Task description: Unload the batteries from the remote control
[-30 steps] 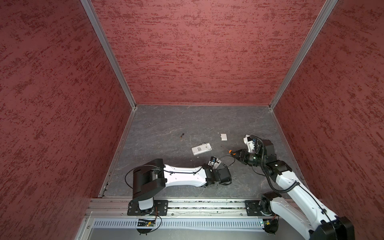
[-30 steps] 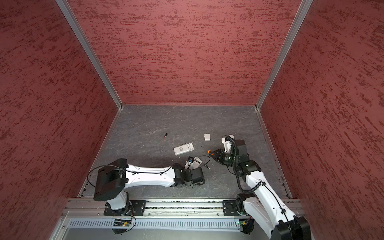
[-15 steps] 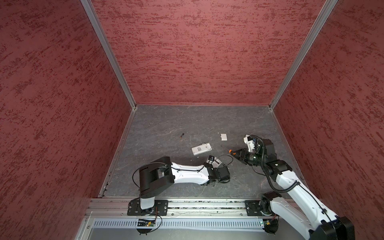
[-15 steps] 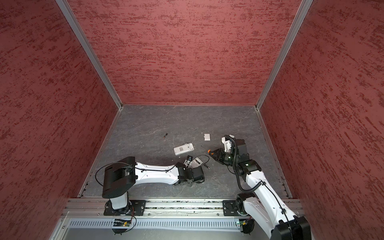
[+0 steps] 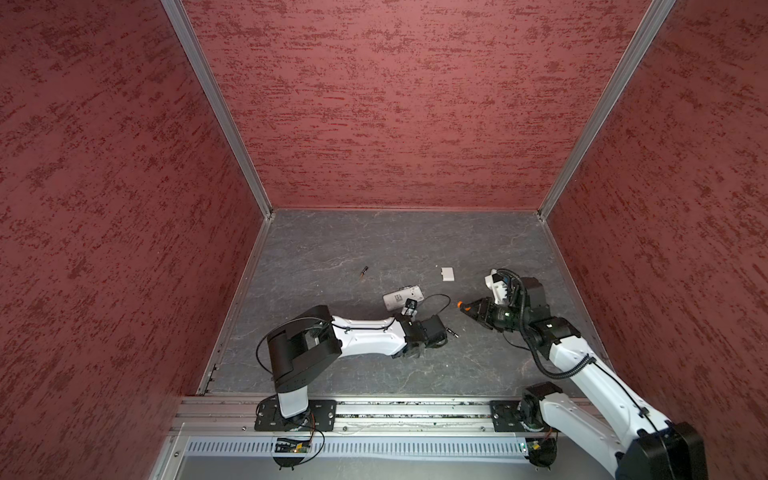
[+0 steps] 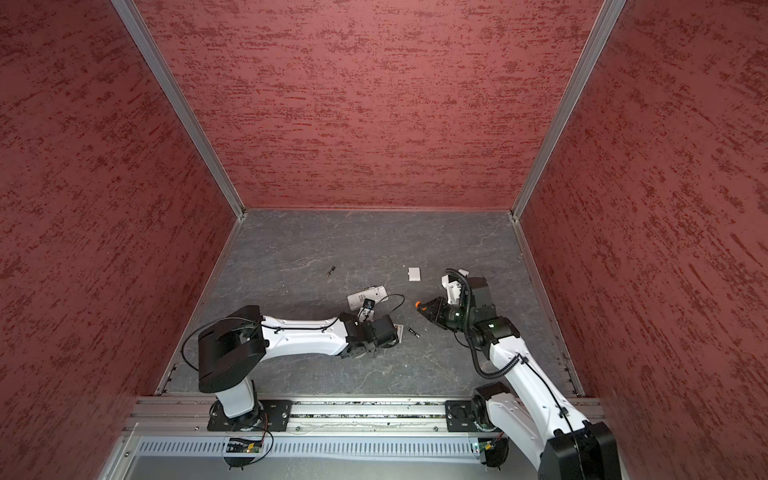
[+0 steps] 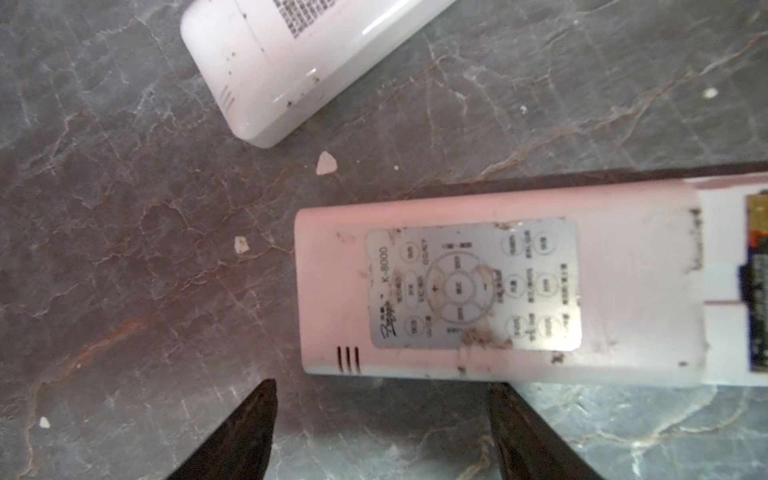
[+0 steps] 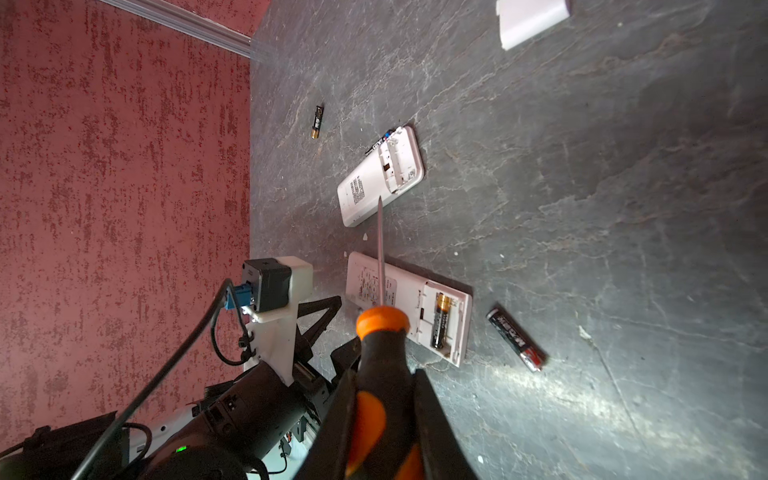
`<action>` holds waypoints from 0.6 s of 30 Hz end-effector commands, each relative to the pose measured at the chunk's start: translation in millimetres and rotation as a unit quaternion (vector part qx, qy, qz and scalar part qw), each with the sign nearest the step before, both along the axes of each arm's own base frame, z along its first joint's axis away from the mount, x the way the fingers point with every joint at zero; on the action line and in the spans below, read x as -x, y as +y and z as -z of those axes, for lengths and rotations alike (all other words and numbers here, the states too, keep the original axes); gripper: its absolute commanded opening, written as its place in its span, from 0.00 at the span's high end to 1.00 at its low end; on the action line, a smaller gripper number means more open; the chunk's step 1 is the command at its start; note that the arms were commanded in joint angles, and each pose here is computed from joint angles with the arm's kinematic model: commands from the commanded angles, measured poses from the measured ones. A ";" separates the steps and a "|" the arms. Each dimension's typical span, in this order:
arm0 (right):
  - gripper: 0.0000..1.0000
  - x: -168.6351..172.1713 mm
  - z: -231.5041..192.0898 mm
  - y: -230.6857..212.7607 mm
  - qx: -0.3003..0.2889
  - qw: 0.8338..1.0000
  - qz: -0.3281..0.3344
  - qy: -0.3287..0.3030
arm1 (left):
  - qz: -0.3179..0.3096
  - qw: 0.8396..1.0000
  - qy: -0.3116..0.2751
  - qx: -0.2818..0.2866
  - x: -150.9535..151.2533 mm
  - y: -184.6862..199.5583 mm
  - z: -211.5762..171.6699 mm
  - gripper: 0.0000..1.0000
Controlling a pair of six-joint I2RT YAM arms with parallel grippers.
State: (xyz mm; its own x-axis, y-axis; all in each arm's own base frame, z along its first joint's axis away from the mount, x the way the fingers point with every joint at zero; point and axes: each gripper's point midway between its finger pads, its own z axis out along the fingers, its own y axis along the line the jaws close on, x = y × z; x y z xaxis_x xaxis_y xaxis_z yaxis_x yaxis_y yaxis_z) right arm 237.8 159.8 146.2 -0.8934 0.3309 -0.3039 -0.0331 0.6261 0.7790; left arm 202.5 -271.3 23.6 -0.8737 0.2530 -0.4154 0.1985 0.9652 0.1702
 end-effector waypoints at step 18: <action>1.00 46.8 18.6 -11.9 0.067 0.995 -0.050 0.057 | -0.031 0.989 0.026 0.145 3.9 -4.6 -51.4 0.22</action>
